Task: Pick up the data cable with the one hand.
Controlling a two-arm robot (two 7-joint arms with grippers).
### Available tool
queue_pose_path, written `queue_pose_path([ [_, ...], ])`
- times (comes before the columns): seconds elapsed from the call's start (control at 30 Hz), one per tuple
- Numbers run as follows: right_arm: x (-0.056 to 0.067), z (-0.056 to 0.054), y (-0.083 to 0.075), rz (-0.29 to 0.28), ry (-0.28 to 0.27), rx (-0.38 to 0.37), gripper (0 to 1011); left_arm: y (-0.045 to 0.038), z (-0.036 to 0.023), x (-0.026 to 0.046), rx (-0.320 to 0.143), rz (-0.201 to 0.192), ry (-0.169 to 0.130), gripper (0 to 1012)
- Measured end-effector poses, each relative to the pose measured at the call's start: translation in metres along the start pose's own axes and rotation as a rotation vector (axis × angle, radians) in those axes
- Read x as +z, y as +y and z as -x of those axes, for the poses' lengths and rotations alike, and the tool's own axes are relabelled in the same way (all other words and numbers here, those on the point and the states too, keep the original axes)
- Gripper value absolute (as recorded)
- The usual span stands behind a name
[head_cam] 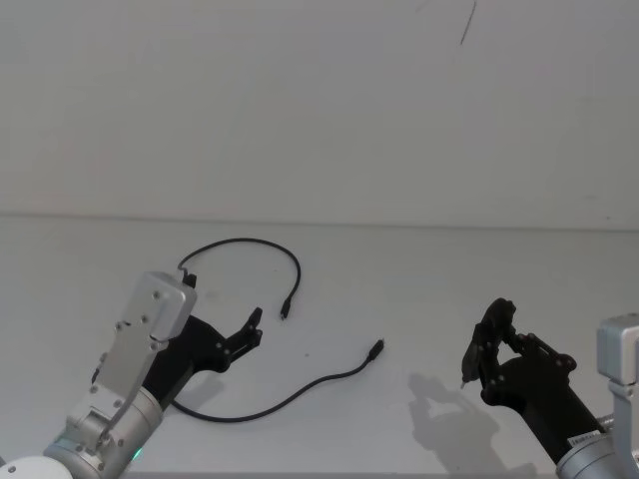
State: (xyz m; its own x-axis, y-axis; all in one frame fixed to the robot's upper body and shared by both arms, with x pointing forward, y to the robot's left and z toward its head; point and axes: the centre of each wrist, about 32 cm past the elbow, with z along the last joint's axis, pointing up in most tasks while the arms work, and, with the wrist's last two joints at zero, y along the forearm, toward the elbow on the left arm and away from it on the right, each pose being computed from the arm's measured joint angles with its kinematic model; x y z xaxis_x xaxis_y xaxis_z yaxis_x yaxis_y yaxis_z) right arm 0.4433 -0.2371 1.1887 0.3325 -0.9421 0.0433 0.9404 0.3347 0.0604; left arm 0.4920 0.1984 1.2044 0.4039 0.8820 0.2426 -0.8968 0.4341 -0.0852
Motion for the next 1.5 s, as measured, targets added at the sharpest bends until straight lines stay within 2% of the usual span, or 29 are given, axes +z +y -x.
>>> queue_pose_path([
  [0.73, 0.0, 0.0, 0.0, 0.0, 0.0, 0.0, 269, 0.0, 0.0, -0.0001, 0.0, 0.001, 0.0, 1002],
  [0.9, 0.0, 0.0, 0.0, 0.0, 0.0, 0.0, 269, -0.0015, -0.001, 0.0, -0.013, 0.006, 0.003, 1001],
  [1.07, 0.0, 0.0, 0.0, 0.0, 0.0, 0.0, 269, -0.0046, -0.0032, 0.0, -0.045, 0.015, 0.01, 1001],
  [1.23, 0.0, 0.0, 0.0, 0.0, 0.0, 0.0, 269, -0.0105, -0.0071, 0.0003, -0.11, 0.025, 0.025, 1001],
  [1.27, 0.0, 0.0, 0.0, 0.0, 0.0, 0.0, 269, -0.0105, -0.0071, 0.0003, -0.11, 0.025, 0.025, 1001],
  [1.4, 0.0, 0.0, 0.0, 0.0, 0.0, 0.0, 269, -0.0145, -0.0095, 0.001, -0.156, 0.029, 0.036, 1001],
  [1.5, 0.0, 0.0, 0.0, 0.0, 0.0, 0.0, 269, -0.0191, -0.0126, 0.001, -0.214, 0.028, 0.049, 1001],
])
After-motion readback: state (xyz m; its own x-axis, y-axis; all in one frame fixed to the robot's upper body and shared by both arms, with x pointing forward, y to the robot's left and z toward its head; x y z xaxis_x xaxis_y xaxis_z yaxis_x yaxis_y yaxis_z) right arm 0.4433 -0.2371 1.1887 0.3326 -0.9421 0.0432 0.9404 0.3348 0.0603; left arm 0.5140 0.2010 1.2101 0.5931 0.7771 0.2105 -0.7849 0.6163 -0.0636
